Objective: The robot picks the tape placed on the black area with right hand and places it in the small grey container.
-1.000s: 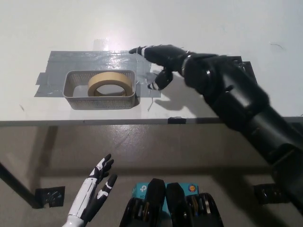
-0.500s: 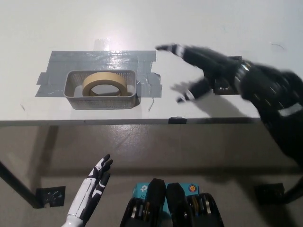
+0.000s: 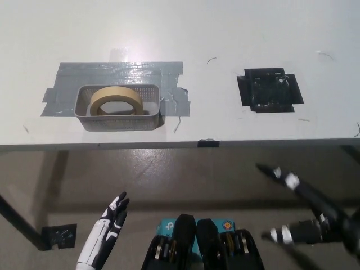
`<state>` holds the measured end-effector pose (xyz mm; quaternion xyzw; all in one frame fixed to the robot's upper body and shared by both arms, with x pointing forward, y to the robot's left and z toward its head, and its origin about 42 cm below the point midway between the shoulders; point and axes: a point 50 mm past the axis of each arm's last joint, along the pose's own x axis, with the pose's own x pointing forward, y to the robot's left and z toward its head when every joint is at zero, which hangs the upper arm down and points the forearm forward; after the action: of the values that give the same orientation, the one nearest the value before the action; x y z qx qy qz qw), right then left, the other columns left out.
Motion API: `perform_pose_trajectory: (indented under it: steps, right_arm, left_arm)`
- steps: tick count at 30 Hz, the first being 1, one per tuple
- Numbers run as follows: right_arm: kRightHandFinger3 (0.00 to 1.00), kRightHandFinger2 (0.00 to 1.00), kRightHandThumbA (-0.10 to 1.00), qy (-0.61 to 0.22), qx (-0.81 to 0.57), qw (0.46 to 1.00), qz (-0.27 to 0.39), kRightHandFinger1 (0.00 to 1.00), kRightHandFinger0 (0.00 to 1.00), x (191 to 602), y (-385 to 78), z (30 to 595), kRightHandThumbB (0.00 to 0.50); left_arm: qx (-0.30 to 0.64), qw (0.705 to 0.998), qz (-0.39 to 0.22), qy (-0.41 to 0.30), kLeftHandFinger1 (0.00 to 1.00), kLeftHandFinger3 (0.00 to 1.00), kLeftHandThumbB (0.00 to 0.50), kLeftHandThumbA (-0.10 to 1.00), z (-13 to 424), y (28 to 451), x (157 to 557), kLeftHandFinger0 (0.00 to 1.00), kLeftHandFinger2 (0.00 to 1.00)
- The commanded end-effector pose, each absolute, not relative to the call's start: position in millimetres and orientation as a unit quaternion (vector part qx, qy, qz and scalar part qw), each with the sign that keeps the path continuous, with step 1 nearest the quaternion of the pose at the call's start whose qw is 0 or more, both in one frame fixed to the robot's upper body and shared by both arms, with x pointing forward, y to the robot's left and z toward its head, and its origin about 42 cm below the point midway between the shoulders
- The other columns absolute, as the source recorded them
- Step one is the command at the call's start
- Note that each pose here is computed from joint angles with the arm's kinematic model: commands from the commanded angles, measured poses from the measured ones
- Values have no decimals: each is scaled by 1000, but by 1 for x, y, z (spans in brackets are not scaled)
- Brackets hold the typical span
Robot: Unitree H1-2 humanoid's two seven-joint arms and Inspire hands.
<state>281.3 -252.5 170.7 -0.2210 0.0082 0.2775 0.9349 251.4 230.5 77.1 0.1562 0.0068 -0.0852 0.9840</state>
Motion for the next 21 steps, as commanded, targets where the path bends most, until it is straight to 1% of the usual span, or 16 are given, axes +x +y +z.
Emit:
perform_pose_trajectory:
  steps: [1,2,3,4,5,6,8,9,12,13,14,18,19,21]
  right_arm:
    - [1000,1000,1000,-62,-27,981,182,1000,1000,265,-256,152,255]
    - [1000,1000,1000,-56,-20,983,173,1000,1000,264,-255,144,255]
    - [1000,1000,1000,-45,-8,985,164,1000,1000,266,-253,131,248]
    - [1000,1000,1000,-35,-3,986,161,1000,1000,267,-251,117,212]
    - [1000,1000,1000,-39,-4,987,156,1000,1000,268,-250,109,182]
    - [1000,1000,1000,-37,-4,988,153,1000,1000,267,-249,105,183]
    - [1000,1000,1000,-20,-1,989,149,1000,1000,271,-248,93,215]
    - [1000,1000,1000,-18,1,989,147,1000,1000,271,-248,91,216]
    - [1000,1000,1000,-15,6,990,142,1000,1000,274,-244,88,224]
    - [1000,1000,1000,-17,6,990,142,1000,1000,275,-244,88,217]
    - [1000,1000,1000,-20,6,989,143,1000,1000,276,-242,89,200]
    - [1000,1000,1000,-23,9,989,146,1000,1000,277,-240,86,188]
    - [1000,1000,1000,-24,8,989,147,1000,1000,277,-239,87,180]
    - [1000,1000,1000,-26,4,989,144,1000,1000,276,-239,86,179]
  left_arm:
    - [153,986,-61,-37,1000,1000,182,1000,81,236,244,1000,1000]
    - [153,986,-62,-36,1000,1000,184,1000,80,235,243,1000,1000]
    - [152,986,-62,-34,1000,1000,199,1000,79,235,242,1000,1000]
    - [156,985,-63,-30,1000,1000,212,1000,77,235,240,1000,1000]
    - [160,985,-63,-29,1000,1000,216,1000,77,235,239,1000,1000]
    - [162,984,-62,-28,1000,1000,212,1000,77,236,238,1000,1000]
    - [161,985,-60,-31,1000,1000,201,1000,78,236,240,1000,1000]
    - [161,985,-59,-31,1000,1000,201,1000,78,237,240,1000,1000]
    - [165,984,-60,-27,1000,1000,223,1000,80,238,244,1000,1000]
    - [166,984,-60,-28,1000,1000,224,1000,80,238,245,1000,1000]
    - [168,984,-60,-28,1000,1000,223,1000,80,240,246,1000,1000]
    - [163,985,-58,-25,1000,1000,215,1000,79,241,244,1000,1000]
    - [164,984,-58,-25,1000,1000,201,1000,79,241,244,1000,1000]
    - [164,985,-58,-23,1000,1000,203,1000,78,241,244,1000,1000]
